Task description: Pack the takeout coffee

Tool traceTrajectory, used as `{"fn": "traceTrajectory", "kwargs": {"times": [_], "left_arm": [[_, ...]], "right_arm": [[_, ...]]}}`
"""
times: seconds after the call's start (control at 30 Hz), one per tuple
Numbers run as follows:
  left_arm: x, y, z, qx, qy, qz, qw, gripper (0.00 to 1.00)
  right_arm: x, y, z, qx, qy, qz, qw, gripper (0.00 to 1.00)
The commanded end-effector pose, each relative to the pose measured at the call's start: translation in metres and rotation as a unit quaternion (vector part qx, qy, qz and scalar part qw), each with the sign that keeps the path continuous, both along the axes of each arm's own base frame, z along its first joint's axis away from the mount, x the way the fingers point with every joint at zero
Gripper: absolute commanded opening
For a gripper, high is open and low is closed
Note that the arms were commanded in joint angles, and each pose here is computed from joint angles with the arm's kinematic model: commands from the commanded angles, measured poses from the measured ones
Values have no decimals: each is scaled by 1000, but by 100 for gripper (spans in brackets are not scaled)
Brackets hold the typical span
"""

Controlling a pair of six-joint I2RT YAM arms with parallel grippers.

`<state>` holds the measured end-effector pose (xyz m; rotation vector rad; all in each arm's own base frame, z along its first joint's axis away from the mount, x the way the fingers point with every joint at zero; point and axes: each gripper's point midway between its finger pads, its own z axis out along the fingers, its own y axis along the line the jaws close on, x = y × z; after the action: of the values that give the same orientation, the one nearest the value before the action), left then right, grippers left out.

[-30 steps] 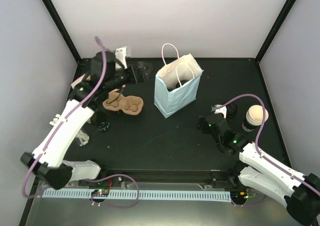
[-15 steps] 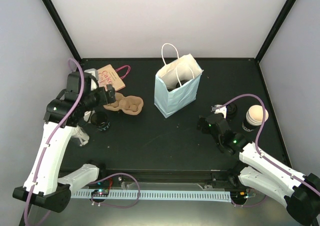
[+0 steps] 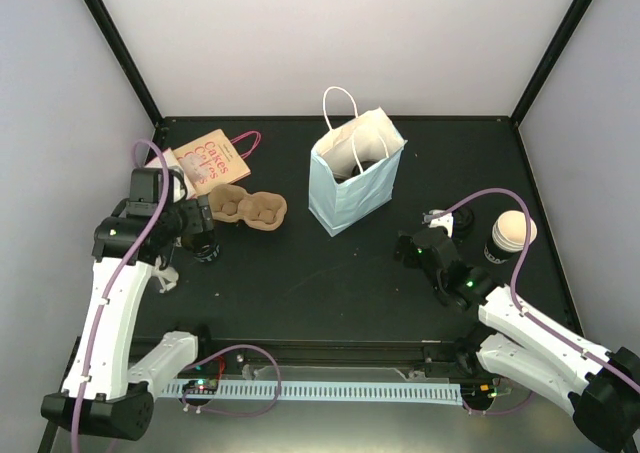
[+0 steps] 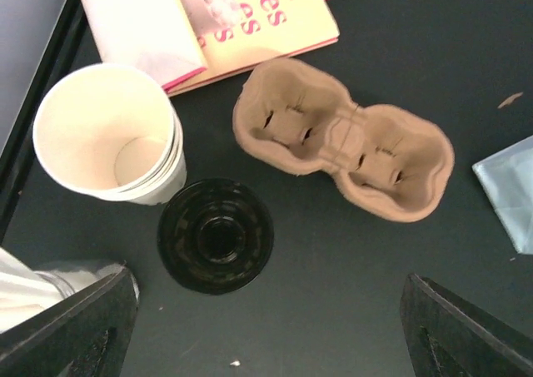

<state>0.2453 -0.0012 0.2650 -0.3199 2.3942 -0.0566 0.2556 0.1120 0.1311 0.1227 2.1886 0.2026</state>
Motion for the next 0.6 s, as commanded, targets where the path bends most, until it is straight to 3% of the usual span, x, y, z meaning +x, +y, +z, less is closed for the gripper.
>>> {"fn": "traceTrajectory", "kwargs": {"times": [0.0, 0.27, 0.43, 0.57], "left_arm": [[-3, 16, -8, 31, 3, 20, 999, 85], [0, 51, -15, 56, 6, 97, 994, 62], [-11, 79, -4, 89, -22, 182, 979, 47], [-21, 96, -3, 103, -30, 234, 966, 45]], "right_arm": [[4, -1, 6, 11, -16, -12, 1000, 100], [4, -2, 6, 11, -17, -13, 1000, 100], [4, -1, 6, 11, -17, -12, 1000, 100], [4, -1, 6, 11, -16, -12, 1000, 100]]}}
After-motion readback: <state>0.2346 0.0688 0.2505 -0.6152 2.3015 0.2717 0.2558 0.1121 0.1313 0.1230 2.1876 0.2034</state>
